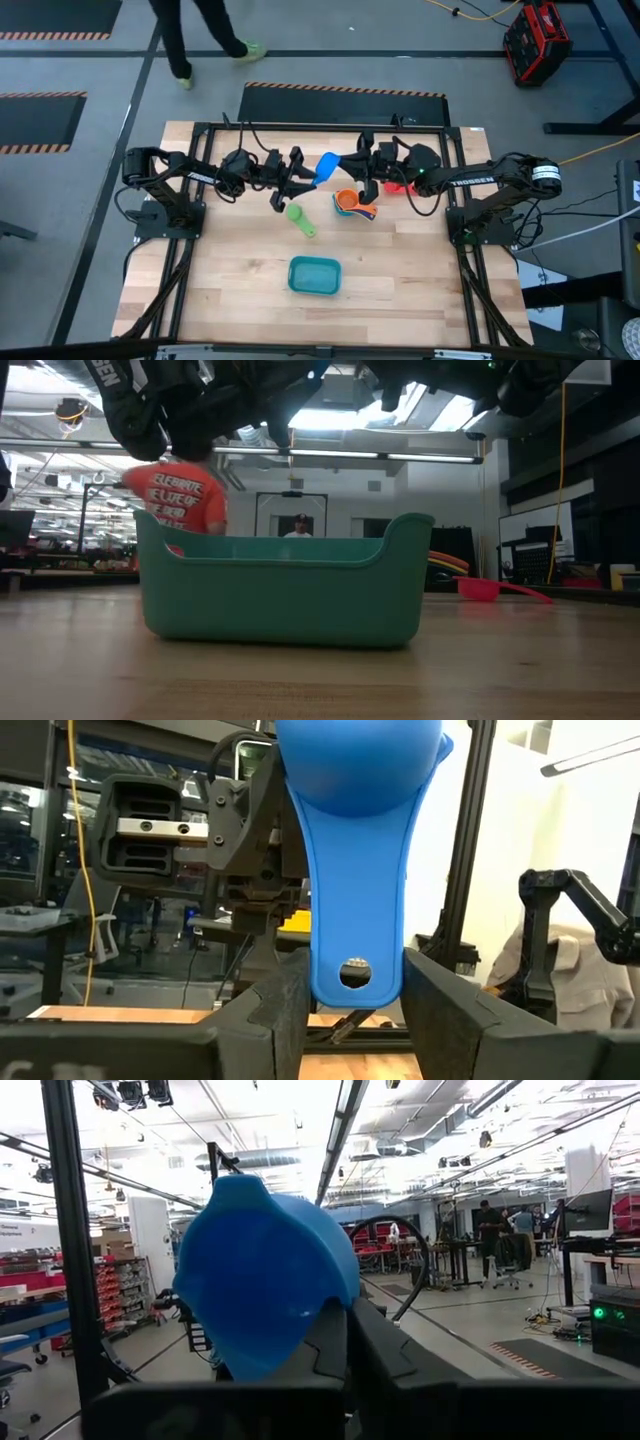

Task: Nest measuring cups in basket
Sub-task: Stack the blue measuring cup on top of the orange measuring cup

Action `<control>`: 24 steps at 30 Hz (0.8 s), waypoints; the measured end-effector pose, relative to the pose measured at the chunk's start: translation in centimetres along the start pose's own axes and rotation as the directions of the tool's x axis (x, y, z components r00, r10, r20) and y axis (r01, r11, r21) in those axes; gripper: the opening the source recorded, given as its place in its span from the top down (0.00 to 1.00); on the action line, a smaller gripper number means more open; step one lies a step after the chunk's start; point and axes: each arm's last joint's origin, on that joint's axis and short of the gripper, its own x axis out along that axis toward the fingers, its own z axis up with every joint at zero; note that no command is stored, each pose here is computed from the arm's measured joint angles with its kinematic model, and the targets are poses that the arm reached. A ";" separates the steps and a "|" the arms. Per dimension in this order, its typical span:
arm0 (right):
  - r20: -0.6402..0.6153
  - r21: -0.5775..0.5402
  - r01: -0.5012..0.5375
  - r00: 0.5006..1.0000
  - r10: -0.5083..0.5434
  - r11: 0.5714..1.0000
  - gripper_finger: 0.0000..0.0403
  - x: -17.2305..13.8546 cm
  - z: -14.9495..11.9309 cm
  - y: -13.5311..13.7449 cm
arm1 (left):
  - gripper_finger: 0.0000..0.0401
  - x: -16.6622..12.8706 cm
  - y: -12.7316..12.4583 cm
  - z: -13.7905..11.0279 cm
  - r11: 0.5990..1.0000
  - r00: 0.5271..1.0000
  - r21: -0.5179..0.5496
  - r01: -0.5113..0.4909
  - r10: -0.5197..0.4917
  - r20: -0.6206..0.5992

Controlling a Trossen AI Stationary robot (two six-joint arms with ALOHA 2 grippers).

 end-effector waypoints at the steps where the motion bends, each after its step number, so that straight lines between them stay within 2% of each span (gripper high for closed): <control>1: 0.004 -0.003 0.000 1.000 0.000 1.000 1.00 0.0 0.1 0.0 | 0.64 0.0 0.0 0.0 1.000 1.000 -0.008 -0.007 0.007 0.002; 6: 0.048 -0.048 -0.003 0.999 0.006 0.999 1.00 -0.2 1.1 0.2 | 0.59 0.0 0.2 -0.5 0.996 0.998 -0.081 -0.040 0.036 -0.044; 15: 0.083 -0.076 0.005 0.997 0.001 0.997 1.00 -0.9 2.9 0.2 | 0.57 0.0 0.4 -1.2 0.993 0.993 -0.102 -0.065 0.054 -0.107; 20: -0.028 -0.060 0.060 0.998 -0.062 0.996 1.00 -2.4 4.4 -0.6 | 0.57 -0.2 0.6 -1.8 0.988 0.983 -0.132 -0.082 0.058 -0.175; 24: -0.176 0.017 0.128 0.977 -0.123 0.992 1.00 -4.0 5.1 -1.2 | 0.57 -0.4 0.8 -2.7 0.980 0.964 -0.162 -0.119 0.076 -0.253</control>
